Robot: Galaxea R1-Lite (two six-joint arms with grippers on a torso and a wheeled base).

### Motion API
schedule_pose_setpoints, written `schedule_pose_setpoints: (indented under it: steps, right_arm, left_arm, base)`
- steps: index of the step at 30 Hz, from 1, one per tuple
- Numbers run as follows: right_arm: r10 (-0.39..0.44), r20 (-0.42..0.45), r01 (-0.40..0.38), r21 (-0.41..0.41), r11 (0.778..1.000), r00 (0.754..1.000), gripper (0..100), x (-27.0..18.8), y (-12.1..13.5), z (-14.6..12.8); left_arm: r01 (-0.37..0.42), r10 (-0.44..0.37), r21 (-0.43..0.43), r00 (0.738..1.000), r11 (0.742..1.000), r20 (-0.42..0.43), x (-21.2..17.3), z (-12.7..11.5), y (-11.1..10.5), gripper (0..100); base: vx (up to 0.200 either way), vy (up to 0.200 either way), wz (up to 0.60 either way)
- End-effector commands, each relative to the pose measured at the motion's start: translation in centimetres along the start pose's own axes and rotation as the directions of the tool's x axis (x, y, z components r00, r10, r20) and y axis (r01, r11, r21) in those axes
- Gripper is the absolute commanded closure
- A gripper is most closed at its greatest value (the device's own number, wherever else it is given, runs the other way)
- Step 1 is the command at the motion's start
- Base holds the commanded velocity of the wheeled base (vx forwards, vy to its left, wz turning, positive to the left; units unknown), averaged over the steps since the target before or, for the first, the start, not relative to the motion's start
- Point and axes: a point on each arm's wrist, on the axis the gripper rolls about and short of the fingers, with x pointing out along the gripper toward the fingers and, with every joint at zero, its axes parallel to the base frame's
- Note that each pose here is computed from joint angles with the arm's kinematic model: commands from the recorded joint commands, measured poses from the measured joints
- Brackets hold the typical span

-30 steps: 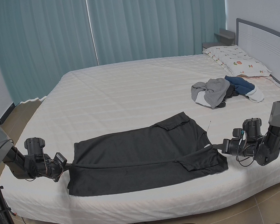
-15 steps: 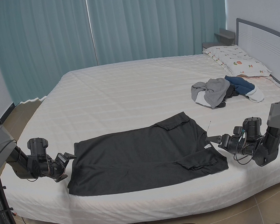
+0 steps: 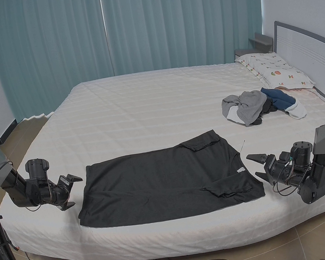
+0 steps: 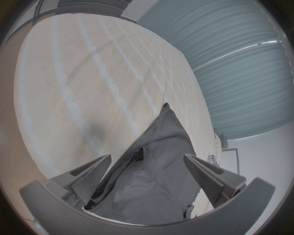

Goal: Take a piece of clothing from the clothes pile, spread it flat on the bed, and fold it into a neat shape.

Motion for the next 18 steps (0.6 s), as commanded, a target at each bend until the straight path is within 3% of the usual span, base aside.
schedule_pose_setpoints:
  steps: [1,6,18]
  right_arm:
    - [-0.039,-0.036,0.040,0.038,0.998,0.999,0,-0.55,-1.17,-1.11]
    - [-0.045,-0.041,0.047,0.041,0.998,0.998,0,-0.69,-1.29,-1.28]
    - [-0.048,-0.048,0.050,0.041,0.998,0.998,0,-0.71,-1.31,-1.51]
  left_arm:
    - [0.015,-0.015,-0.009,1.000,1.000,-0.012,-0.48,-0.05,-0.19,0]
    - [0.023,-0.023,-0.011,0.999,1.000,-0.027,-0.58,-0.07,-0.19,0]
    - [0.018,-0.019,-0.010,0.999,1.000,-0.031,-0.51,-0.23,0.05,0]
  base:
    - [0.200,0.000,0.00]
    - [0.200,0.000,0.00]
    - [0.000,0.000,0.00]
